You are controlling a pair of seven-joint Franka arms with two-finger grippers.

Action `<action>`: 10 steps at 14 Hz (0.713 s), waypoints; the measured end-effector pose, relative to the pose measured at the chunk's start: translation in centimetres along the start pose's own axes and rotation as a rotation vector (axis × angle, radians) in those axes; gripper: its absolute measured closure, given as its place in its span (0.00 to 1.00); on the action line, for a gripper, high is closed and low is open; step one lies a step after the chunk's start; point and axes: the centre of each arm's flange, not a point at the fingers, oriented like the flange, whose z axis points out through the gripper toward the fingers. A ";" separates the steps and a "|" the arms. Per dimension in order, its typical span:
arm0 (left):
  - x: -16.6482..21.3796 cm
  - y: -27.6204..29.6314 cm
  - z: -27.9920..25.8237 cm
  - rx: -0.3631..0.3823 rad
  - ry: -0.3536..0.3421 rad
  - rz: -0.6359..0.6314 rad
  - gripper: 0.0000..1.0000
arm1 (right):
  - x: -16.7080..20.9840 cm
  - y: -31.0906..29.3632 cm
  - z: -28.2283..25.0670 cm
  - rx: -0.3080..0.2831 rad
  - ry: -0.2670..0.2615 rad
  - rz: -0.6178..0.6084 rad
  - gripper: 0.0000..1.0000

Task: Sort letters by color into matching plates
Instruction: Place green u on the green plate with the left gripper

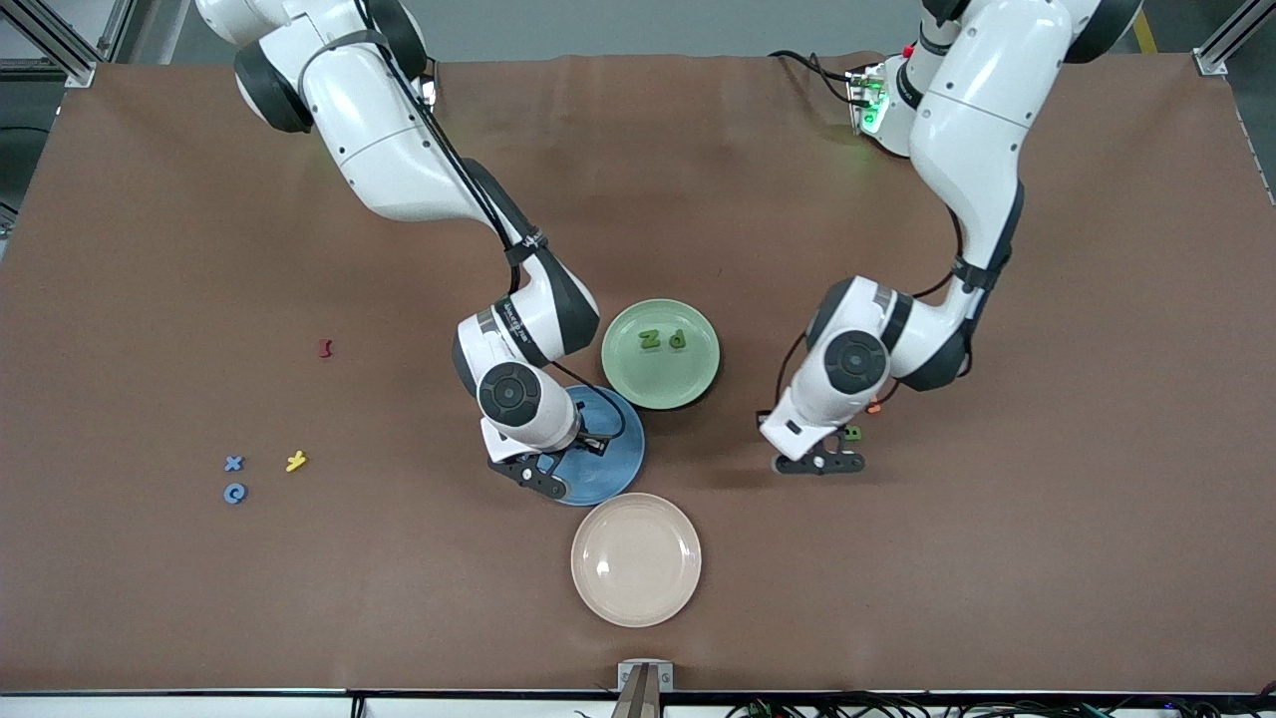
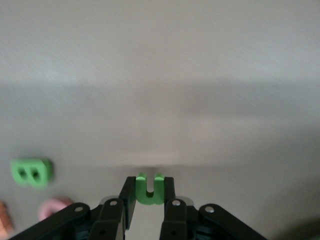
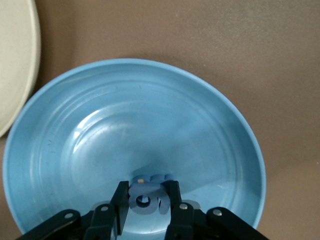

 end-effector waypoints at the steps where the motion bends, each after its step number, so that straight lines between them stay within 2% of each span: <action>1: -1.3 2.3 -1.0 0.015 -0.019 -0.014 0.74 | 0.0 0.0 0.0 -0.005 -0.004 0.000 0.63; 3: -3.8 6.8 -2.5 0.036 -0.035 -0.052 0.74 | 0.0 0.0 -0.1 -0.008 -0.005 -0.002 0.63; 6: -7.2 12.1 -3.3 0.017 -0.043 -0.106 0.74 | -0.1 -0.1 -0.1 -0.008 -0.005 -0.003 0.63; 10: -10.0 16.0 -2.2 0.004 -0.069 -0.165 0.74 | -0.2 -0.1 -0.1 -0.007 -0.004 -0.004 0.63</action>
